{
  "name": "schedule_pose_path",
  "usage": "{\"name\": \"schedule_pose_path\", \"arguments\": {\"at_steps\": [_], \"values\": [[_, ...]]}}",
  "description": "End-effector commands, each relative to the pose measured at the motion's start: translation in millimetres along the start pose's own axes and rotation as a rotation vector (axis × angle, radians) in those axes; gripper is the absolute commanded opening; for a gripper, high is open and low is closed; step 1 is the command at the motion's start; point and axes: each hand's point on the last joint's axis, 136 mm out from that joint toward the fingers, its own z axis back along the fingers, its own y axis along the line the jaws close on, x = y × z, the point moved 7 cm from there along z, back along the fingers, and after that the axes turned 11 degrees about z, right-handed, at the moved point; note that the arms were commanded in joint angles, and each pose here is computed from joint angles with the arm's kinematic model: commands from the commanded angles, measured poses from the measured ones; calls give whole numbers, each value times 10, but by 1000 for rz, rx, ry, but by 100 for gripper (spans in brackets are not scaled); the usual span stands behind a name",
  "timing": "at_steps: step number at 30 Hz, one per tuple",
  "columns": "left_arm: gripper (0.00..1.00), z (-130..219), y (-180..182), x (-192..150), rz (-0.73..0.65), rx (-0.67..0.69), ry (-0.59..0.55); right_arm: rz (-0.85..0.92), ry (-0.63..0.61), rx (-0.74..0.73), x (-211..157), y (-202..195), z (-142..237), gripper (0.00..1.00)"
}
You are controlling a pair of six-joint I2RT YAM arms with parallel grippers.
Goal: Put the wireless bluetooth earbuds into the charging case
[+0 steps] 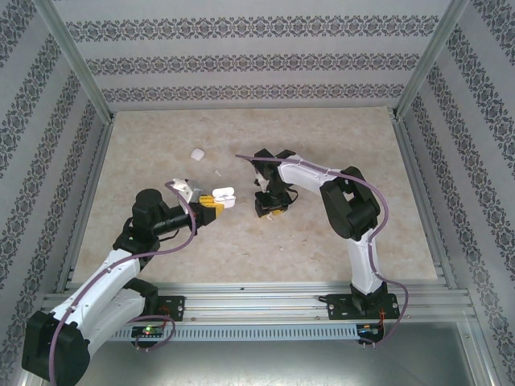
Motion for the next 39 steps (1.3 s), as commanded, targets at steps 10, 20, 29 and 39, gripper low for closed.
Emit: {"name": "schedule_pose_path", "arguments": {"at_steps": [10,20,29,39], "values": [[0,-2,-59,-1,-7,-59,-5,-39,12,-6,25,70,-75,31],[0,-23,-65,32,7,-79,-13,-121,-59,34,-60,108,46,23],[0,-22,-58,48,19,-75,-39,-157,-190,70,-95,154,349,21],[0,-106,-7,178,15,-68,-85,-150,-462,74,-208,288,1142,19]]}}
